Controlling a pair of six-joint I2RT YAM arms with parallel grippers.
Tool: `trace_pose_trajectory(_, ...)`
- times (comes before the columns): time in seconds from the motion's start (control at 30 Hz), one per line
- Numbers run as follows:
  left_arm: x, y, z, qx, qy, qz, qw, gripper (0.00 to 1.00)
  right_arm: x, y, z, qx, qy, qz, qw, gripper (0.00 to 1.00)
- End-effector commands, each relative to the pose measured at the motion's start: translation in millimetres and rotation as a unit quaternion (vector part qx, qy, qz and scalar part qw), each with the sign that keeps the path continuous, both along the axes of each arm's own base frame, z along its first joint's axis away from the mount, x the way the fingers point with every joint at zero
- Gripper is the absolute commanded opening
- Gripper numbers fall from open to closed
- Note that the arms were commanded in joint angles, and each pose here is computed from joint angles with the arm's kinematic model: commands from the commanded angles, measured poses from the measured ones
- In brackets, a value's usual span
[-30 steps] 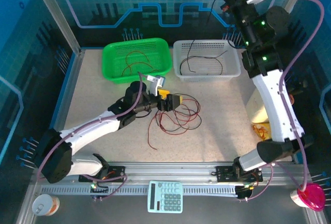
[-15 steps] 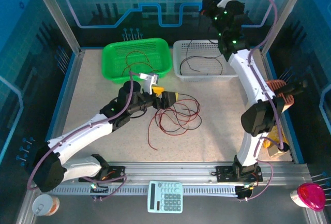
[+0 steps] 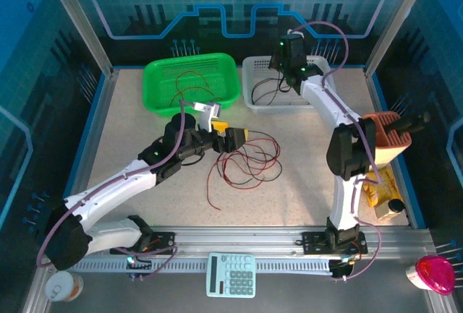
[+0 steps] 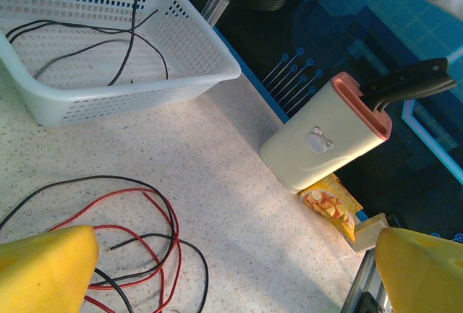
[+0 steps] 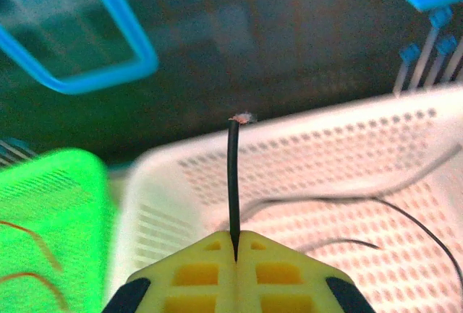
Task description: Untangle the cables
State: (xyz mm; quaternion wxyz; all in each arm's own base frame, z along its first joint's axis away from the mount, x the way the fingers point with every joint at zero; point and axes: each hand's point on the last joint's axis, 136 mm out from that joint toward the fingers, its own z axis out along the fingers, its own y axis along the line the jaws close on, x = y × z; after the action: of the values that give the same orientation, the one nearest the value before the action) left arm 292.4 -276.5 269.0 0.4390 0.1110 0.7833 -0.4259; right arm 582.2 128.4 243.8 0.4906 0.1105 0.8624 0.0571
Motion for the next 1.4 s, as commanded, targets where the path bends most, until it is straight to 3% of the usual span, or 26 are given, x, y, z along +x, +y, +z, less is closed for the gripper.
trace_pose_trajectory(0.0,0,2,12,-0.008,-0.012,0.008,1.000,0.99,-10,-43,-46,-0.042,0.104,-0.064,0.992,0.00)
trace_pose_trajectory(0.3,-4,7,18,-0.009,-0.017,0.014,1.000,0.99,-8,-76,-115,0.000,0.238,-0.084,0.968,0.03)
trace_pose_trajectory(0.33,-4,8,17,-0.009,-0.016,0.014,1.000,0.99,-8,-78,-117,0.011,0.243,-0.082,0.967,0.12)
trace_pose_trajectory(0.47,-4,8,18,-0.008,-0.016,0.015,1.000,0.99,-8,-78,-99,0.046,0.224,-0.064,0.971,0.68)
trace_pose_trajectory(0.57,-3,9,17,-0.008,-0.014,0.018,1.000,0.99,-9,-74,-76,0.060,0.191,-0.053,0.978,0.86)
trace_pose_trajectory(0.67,-3,8,15,-0.009,-0.010,0.018,1.000,0.99,-10,-69,-48,0.072,0.156,-0.041,0.984,0.96)
trace_pose_trajectory(0.9,-1,17,10,-0.010,0.005,0.045,0.999,0.99,-29,-42,17,0.095,0.083,-0.008,0.992,0.96)
trace_pose_trajectory(1.07,-3,39,-4,0.003,0.026,0.095,0.995,0.99,-71,8,57,0.115,0.030,0.066,0.991,0.90)
trace_pose_trajectory(1.23,-14,69,-22,0.028,0.061,0.149,0.987,0.99,-140,57,53,0.104,0.029,0.156,0.982,0.83)
trace_pose_trajectory(1.37,-22,99,-36,0.047,0.084,0.205,0.974,0.99,-205,87,18,0.091,0.061,0.222,0.969,0.71)
